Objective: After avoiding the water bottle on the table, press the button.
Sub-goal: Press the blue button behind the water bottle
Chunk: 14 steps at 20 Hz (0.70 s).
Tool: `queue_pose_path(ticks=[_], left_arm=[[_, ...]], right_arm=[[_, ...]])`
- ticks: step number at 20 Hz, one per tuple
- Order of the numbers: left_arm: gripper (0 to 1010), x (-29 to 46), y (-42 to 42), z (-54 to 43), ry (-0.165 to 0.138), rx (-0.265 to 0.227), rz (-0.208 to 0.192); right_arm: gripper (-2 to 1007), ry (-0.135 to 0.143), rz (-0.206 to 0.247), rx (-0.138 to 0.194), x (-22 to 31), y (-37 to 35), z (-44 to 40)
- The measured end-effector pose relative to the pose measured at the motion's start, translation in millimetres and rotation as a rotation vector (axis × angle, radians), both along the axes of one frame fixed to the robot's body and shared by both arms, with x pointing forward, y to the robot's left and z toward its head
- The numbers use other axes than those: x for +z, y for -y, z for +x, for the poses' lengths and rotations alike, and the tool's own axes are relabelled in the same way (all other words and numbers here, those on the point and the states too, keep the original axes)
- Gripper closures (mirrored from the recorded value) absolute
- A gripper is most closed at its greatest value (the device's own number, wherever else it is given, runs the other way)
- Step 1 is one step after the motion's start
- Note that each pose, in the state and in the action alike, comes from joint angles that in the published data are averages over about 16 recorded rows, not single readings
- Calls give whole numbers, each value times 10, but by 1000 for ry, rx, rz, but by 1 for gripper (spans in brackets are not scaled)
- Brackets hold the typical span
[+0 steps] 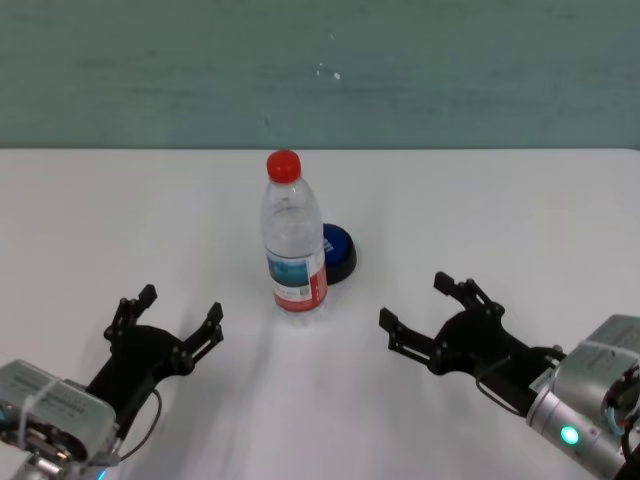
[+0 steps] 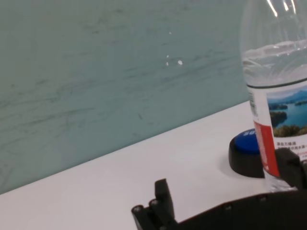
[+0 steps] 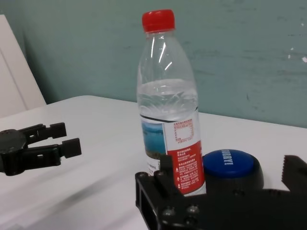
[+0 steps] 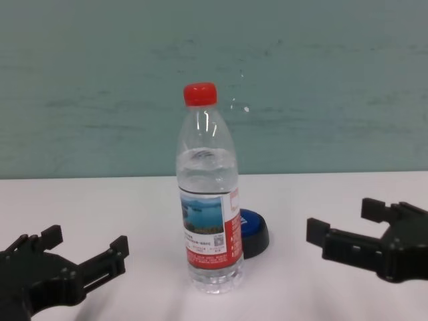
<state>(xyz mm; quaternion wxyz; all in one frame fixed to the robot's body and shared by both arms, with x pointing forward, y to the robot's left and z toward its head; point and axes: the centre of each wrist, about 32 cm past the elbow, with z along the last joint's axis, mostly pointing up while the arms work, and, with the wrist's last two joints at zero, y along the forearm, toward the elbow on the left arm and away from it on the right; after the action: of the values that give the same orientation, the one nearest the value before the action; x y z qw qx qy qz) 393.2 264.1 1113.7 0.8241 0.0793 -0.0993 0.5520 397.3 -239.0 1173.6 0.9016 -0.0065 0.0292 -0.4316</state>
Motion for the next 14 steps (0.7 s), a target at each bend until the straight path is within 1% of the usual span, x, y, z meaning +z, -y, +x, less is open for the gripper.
queue_pose_path(ticks=[8,11,14], left_arm=[[10,0,0,0,0,0,0],[10,0,0,0,0,0,0],[10,0,0,0,0,0,0]], right_arm=[[1,-1,-2,-7,7,1,-13],[1,-1,-8,-13,16,21,-14],[1,2,-20,-19,38,62,-9]])
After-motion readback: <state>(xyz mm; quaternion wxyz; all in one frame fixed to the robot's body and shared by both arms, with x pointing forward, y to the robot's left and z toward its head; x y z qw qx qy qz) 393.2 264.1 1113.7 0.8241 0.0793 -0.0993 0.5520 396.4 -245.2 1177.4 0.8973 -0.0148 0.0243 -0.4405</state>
